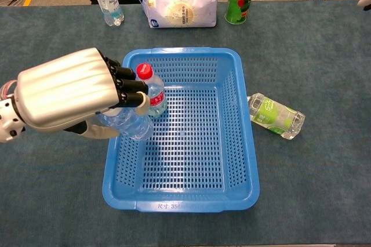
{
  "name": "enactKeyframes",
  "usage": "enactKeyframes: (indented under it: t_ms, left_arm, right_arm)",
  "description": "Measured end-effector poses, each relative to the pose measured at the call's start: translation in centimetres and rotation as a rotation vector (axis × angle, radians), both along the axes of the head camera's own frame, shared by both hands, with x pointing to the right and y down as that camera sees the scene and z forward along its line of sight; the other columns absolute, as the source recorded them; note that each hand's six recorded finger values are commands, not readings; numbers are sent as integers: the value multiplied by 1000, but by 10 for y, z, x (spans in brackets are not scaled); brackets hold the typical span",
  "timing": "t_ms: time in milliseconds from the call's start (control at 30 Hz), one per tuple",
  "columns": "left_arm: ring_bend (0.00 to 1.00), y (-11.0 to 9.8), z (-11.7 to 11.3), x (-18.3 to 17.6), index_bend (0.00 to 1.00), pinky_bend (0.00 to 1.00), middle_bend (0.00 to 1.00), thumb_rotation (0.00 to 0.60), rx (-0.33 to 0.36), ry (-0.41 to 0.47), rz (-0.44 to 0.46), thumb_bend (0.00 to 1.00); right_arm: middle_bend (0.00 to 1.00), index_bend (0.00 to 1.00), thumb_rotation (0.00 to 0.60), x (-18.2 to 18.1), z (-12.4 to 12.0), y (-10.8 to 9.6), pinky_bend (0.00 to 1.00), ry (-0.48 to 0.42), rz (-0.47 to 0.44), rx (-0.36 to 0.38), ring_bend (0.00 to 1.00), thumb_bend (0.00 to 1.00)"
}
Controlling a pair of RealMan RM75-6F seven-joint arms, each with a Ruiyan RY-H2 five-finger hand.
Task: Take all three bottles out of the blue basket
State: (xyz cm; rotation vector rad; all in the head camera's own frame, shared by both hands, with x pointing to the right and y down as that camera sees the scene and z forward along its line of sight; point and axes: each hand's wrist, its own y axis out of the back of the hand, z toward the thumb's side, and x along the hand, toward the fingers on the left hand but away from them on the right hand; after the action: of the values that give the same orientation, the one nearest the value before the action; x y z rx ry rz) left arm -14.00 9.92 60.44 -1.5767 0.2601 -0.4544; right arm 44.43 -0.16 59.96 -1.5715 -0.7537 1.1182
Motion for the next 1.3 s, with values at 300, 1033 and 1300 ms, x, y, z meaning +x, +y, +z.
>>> enactKeyframes:
  t_ms: [300,1033,1300]
  left_arm:
    - [512,-5,-17,-11,579,682,573,600,55,-66,-17,277]
    - [522,-19,-45,-33,593,690,586,600,171,-129,-111,277]
    - [520,-28,-26,-61,591,690,586,600,142,-251,-225,277]
  right_arm:
    - [303,245,600,-2,3,0,579,-8,-5,-7,314,0]
    - [303,245,600,-2,11,2,579,-20,4,-26,314,0]
    - [303,245,600,-1,15,2,579,-19,8,-36,314,0]
